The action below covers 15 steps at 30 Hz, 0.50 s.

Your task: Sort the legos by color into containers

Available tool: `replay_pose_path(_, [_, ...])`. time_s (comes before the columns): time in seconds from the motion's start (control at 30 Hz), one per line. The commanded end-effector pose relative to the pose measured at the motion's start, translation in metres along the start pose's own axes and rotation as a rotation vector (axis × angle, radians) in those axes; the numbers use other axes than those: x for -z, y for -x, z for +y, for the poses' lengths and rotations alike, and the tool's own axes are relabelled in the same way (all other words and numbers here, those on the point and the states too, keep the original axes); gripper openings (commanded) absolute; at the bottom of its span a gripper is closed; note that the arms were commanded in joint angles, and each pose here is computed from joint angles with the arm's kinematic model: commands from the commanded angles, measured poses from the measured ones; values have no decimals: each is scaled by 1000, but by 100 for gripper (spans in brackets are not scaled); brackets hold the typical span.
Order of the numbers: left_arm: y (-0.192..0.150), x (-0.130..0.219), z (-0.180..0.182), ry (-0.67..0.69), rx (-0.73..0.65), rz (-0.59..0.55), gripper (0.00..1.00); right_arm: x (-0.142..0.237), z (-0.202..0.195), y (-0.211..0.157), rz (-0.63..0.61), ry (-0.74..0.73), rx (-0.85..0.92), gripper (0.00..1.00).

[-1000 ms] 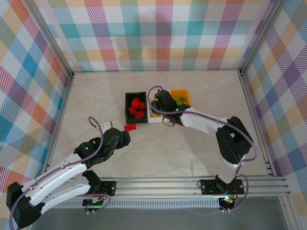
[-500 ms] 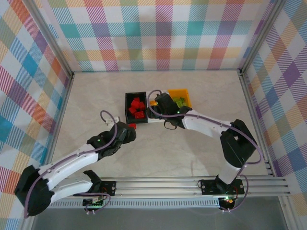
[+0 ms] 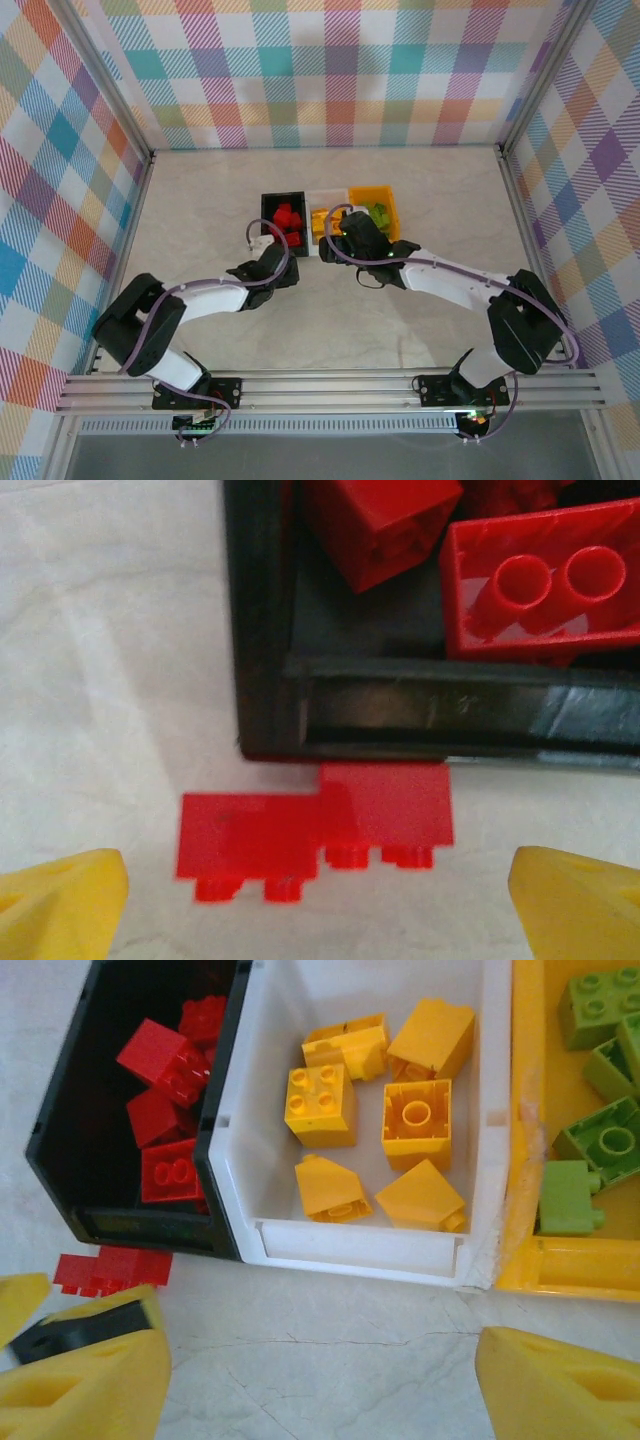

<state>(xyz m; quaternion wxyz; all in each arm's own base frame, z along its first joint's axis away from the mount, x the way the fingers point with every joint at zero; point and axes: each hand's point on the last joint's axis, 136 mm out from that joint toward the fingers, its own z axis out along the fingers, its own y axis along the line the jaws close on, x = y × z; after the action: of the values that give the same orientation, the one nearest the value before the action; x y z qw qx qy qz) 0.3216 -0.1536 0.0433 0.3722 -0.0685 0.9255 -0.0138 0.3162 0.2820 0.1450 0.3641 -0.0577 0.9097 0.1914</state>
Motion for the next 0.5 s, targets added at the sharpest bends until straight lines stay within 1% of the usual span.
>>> replay_pose_path(0.0, [25, -9, -12, -1, -6, -71, 97, 13, 0, 15, -67, 7, -16, 80])
replay_pose_path(0.1, [19, -19, -13, 15, -21, -46, 93, 18, -3, 17, -78, -2, -15, 81])
replay_pose_path(0.3, [0, -28, -10, 19, -20, 2, 81, 22, -9, 16, -91, -17, -24, 81])
replay_pose_path(0.47, [-10, -25, -19, -51, -20, 31, 69, 24, -14, 15, -95, -32, -31, 81])
